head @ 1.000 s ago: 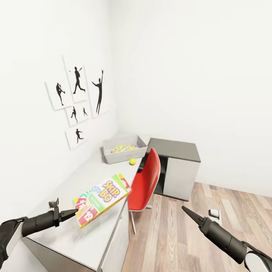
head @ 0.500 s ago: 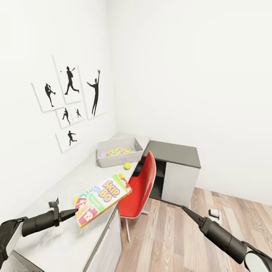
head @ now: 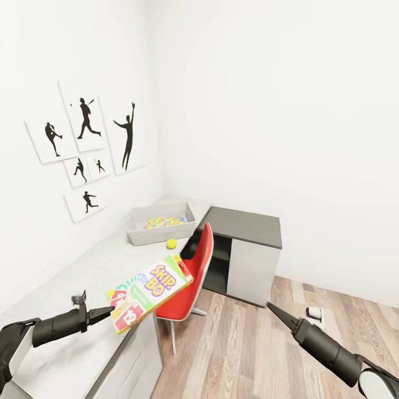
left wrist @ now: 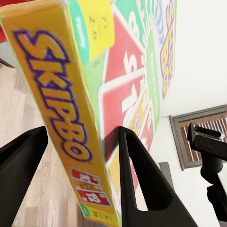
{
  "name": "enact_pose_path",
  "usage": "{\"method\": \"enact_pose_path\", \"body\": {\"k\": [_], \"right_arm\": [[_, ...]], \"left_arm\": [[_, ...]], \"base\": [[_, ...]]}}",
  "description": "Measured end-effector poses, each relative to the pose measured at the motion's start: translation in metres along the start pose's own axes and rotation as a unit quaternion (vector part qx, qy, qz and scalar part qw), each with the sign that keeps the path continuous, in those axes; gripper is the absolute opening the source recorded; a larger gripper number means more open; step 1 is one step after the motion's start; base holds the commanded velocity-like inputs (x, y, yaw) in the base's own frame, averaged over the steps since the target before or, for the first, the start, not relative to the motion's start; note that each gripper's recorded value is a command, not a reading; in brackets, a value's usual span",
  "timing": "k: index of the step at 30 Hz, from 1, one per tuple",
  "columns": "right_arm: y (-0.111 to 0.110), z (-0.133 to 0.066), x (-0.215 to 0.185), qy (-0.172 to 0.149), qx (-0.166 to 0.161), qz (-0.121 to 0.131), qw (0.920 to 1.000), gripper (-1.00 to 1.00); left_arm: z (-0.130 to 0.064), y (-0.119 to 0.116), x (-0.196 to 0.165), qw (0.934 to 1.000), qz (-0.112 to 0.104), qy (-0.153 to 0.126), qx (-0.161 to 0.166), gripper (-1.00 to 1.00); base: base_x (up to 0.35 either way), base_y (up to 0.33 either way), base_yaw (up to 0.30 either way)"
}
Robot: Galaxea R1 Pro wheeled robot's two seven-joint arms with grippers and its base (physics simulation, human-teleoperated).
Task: Put all the toys in the child's room - the three board games (two on the bed and one on the table), the two jigsaw puzzles on the table, and the tennis ball on the table - inside the toy box on the table in the child's room.
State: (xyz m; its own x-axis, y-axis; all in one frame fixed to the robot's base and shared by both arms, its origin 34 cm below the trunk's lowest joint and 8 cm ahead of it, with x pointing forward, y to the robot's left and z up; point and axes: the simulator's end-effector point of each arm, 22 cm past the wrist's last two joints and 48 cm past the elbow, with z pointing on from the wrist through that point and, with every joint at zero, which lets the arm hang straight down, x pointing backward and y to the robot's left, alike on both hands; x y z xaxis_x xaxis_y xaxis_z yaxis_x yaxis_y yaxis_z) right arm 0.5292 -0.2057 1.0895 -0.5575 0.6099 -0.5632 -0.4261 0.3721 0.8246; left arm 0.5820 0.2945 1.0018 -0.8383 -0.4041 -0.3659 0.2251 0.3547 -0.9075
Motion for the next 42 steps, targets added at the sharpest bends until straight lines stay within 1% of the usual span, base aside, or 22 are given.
{"method": "enact_pose_path", "body": {"k": [5, 9, 14, 17, 42], "right_arm": [[0.0013, 0.0001, -0.0004, 0.000, -0.002, -0.001, 1.0000, 1.00], [0.0021, 0.0001, -0.0006, -0.001, -0.003, -0.002, 1.0000, 1.00], [0.0026, 0.0000, -0.0010, -0.001, -0.003, -0.002, 1.0000, 1.00], [0.0025, -0.0001, -0.0011, -0.001, -0.002, -0.002, 1.0000, 1.00], [0.0019, -0.0002, -0.0011, -0.001, -0.002, -0.002, 1.0000, 1.00]], "left_arm": [[-0.0001, 0.0000, 0.0001, 1.0000, 0.000, 0.000, 0.000, -1.00], [-0.0003, -0.0007, -0.0002, 1.0000, -0.002, 0.000, 0.000, -1.00], [-0.0003, -0.0016, 0.0000, 1.0000, -0.006, 0.000, 0.001, -1.00], [-0.0007, -0.0017, -0.0002, 1.0000, -0.007, 0.000, 0.000, -1.00], [0.0005, -0.0013, 0.0005, 1.0000, -0.004, 0.001, 0.000, -1.00]], "base": [[0.010, -0.334, 0.030], [0.017, -0.141, 0.201], [0.003, -0.027, 0.254], [0.000, -0.004, 0.095], [0.000, -0.005, 0.005]]}}
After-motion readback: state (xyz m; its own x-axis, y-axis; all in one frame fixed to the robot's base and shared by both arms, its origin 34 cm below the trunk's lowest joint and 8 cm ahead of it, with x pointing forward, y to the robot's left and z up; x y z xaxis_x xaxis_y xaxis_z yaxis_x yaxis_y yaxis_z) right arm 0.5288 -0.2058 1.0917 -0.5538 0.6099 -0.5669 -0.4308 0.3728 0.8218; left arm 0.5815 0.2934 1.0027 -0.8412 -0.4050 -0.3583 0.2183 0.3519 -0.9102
